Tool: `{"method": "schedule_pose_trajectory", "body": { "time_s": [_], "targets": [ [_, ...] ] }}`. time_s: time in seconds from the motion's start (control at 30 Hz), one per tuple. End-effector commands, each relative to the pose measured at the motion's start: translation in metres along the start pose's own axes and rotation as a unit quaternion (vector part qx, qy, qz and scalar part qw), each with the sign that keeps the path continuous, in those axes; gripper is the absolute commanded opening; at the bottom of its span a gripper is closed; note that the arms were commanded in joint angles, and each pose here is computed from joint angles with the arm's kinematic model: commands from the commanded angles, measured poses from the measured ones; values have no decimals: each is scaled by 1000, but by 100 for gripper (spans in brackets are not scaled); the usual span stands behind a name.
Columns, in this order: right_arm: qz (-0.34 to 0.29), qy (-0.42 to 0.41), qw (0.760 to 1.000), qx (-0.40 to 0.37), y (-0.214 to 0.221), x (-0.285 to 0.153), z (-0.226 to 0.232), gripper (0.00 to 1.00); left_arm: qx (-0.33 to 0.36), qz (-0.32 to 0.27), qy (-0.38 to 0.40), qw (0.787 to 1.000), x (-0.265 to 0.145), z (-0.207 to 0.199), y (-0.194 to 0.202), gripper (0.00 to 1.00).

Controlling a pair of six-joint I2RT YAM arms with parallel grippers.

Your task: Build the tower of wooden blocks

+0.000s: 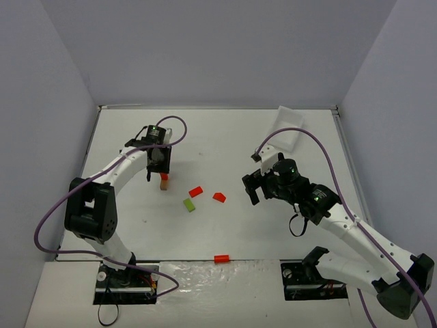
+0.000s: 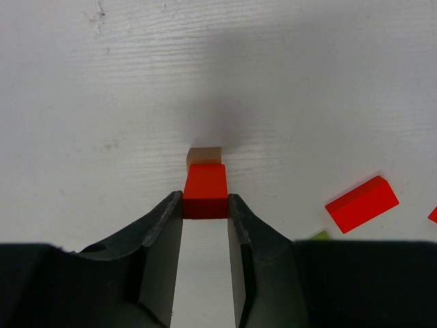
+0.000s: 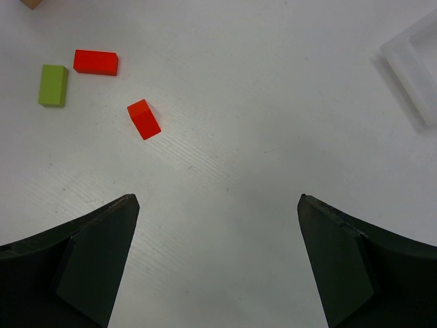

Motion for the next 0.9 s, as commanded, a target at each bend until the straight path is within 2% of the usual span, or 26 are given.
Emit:
{"method": "schedule_pose_trajectory", "body": {
  "time_s": [0.0,0.7,0.87],
  "targets": [
    [-37,10,999,8,-22,-1,-7,100,-9,-40,10,999,-9,-4,-19,7],
    [-38,8,999,9,-22,-2,-6,100,-10,-39,8,999,-9,-4,-18,7],
    [-38,9,999,10,-22,-2,-7,100,-10,-36,7,999,-8,-3,-17,14]
  ]
}}
Point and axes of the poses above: each gripper's point midway between its finger pads, its own x axis out along the fingers, its own z axis along the line the jaws close on, y = z × x, the point moved 6 cm from there along -x, back along the fingers, and after that the axes turned 15 degrees about -x, right-handed, at the moved point
